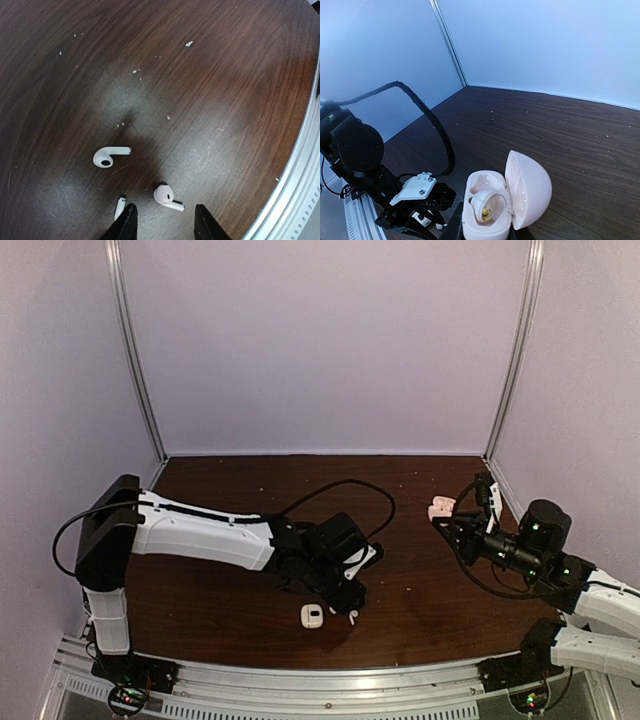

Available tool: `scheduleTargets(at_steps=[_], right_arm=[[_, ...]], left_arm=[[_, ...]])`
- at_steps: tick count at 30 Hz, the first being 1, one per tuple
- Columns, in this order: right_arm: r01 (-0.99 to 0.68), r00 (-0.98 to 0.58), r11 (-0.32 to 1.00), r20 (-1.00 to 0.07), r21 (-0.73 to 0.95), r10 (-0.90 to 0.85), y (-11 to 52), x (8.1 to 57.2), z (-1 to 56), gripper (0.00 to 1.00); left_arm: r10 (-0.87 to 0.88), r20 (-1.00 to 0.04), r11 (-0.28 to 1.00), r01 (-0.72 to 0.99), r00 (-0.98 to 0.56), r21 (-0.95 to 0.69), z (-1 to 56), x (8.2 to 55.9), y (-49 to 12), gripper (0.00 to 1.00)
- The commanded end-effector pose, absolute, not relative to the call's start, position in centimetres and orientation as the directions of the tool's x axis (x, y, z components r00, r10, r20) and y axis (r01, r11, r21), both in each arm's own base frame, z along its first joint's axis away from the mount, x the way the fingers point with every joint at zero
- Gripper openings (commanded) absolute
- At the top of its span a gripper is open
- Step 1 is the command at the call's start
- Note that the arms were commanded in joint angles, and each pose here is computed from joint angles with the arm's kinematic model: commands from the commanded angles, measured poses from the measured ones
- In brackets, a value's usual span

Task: Insert the wireless bluetooth earbuds into the charging case
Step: Pick up the left earbud from the center of the board.

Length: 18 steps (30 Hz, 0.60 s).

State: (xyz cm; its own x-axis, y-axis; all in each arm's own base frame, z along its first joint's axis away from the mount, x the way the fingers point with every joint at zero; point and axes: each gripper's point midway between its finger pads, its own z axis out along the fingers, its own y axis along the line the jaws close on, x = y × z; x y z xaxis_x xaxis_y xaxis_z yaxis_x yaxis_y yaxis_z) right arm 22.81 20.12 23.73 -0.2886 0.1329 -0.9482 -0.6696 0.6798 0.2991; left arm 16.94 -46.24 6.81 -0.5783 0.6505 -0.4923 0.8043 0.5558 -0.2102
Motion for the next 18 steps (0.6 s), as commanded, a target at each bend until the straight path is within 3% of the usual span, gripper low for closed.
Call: scheduleTargets(at_steps=[1,18], right_arm=[[-0.667,-0.249,0.690,-0.957,0.280,0.147,19.8,23.1,25.2,0.00],[-0.665,-0.250,0.694,-0.958,0.276,0.142,19.7,23.1,24.9,0.00]], left_arm=[[0.605,-0.445,0.624,0.740,-0.660,-0.250,6.0,17.2,-46.5,0.39],[0.650,-0.387,0.600,0.754,-0.654,-0.268,3.2,16.2,-47.1,0.35]])
